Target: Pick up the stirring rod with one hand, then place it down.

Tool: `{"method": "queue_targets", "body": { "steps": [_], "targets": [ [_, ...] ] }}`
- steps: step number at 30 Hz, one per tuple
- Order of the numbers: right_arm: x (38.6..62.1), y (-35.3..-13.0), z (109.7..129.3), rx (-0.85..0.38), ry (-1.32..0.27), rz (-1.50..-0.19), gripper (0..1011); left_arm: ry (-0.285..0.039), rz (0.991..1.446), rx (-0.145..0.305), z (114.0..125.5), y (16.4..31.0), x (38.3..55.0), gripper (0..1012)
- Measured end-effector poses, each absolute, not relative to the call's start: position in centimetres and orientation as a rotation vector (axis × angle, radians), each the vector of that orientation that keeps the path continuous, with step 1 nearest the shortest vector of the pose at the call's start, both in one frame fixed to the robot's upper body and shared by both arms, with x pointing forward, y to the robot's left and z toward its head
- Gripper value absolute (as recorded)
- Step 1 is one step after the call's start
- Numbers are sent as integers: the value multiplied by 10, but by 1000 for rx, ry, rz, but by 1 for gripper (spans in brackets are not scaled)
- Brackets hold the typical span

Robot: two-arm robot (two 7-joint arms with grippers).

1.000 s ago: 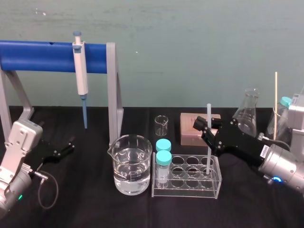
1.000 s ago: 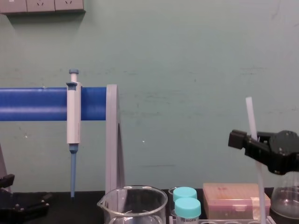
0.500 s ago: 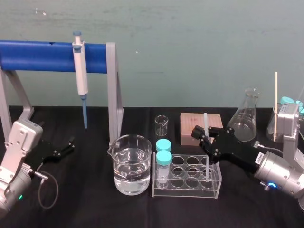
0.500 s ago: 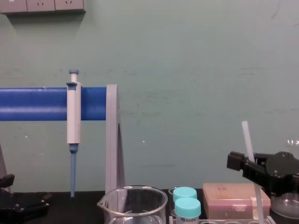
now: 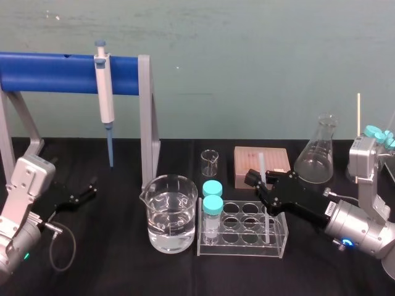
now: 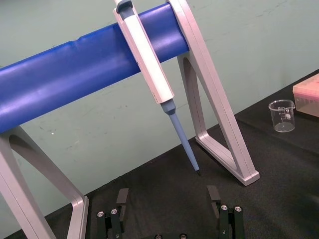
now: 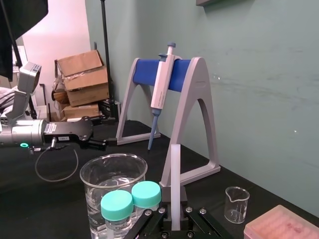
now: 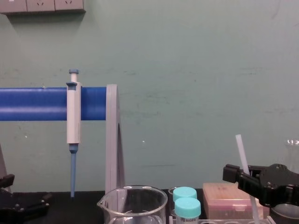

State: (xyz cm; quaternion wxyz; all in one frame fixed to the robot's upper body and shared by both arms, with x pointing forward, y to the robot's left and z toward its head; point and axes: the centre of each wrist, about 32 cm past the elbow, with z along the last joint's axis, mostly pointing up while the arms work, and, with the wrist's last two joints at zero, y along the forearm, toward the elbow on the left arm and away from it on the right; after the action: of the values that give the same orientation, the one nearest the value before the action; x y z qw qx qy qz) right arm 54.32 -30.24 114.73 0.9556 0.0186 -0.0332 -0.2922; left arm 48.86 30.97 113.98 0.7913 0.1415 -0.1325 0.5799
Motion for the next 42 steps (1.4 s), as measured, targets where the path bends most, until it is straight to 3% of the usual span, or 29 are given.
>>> {"method": "queue_targets", "body": {
  "steps": [16, 24, 42],
  "targets": [
    [544, -302, 1148, 33, -71, -595, 58, -285, 1248, 304, 1140, 310, 489, 1000],
    [544, -302, 1148, 35, -70, -596, 242, -285, 1248, 304, 1140, 310, 489, 1000],
    [544, -302, 1148, 35, -69, -596, 856, -285, 1248, 304, 1140, 310, 489, 1000]
  ]
}}
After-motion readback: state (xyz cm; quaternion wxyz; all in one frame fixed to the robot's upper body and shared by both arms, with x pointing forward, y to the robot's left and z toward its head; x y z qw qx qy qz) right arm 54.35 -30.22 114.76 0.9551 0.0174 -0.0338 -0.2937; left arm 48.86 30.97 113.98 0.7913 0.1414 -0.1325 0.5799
